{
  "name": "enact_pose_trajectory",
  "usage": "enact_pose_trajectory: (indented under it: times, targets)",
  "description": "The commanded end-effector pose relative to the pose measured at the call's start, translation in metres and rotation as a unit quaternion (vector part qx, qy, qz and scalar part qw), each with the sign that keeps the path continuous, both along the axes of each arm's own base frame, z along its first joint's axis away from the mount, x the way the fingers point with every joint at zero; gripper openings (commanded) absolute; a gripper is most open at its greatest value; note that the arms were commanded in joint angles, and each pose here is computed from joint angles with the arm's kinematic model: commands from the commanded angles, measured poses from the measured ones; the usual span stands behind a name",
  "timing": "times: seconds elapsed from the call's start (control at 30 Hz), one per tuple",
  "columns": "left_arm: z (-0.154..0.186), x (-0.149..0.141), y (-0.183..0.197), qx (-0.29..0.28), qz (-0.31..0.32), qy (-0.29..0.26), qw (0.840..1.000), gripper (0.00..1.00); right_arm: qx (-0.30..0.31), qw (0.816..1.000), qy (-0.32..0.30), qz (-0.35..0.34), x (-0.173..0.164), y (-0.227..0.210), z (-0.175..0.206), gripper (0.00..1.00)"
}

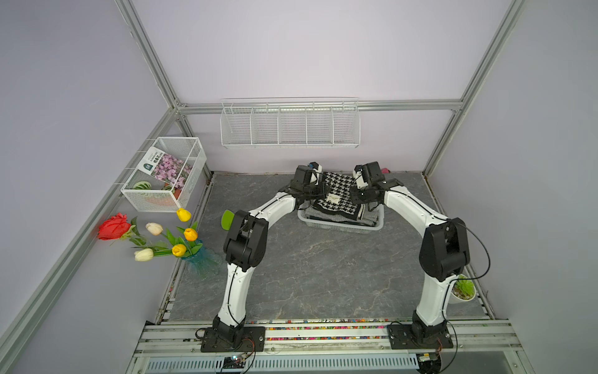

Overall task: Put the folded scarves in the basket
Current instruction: Place the scarf in the basket.

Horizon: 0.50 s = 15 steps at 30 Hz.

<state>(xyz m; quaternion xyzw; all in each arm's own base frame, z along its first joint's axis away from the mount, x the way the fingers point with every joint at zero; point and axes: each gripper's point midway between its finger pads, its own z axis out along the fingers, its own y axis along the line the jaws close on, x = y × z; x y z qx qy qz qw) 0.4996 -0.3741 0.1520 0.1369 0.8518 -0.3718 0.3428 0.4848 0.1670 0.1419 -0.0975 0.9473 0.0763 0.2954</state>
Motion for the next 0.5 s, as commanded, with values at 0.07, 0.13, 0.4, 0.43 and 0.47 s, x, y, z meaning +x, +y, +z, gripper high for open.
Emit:
enact_pose_trajectory:
  times: [0.07,0.13,0.4,0.43,0.47]
  targets:
    - [-0.012,0.006,0.003,-0.006,-0.002,0.013,1.0,0.22,-0.032,0.999,0.005,-0.009,0.007,-0.012,-0.016,0.33]
    - [-0.012,0.005,0.004,-0.006,-0.001,0.012,1.0,0.31,-0.027,1.0,0.001,-0.01,0.006,-0.011,-0.017,0.4]
    - [0.007,-0.003,0.015,-0.003,0.014,-0.003,1.0,0.45,-0.043,0.998,-0.03,-0.043,-0.002,-0.027,-0.002,0.74]
    - [0.01,-0.003,0.019,0.001,0.024,-0.006,1.0,0.46,-0.04,0.997,-0.039,-0.051,-0.003,-0.029,0.002,0.93]
    - [0.014,-0.004,0.023,0.003,0.029,-0.009,1.0,0.47,-0.034,0.997,-0.051,-0.056,-0.005,-0.031,0.008,0.98]
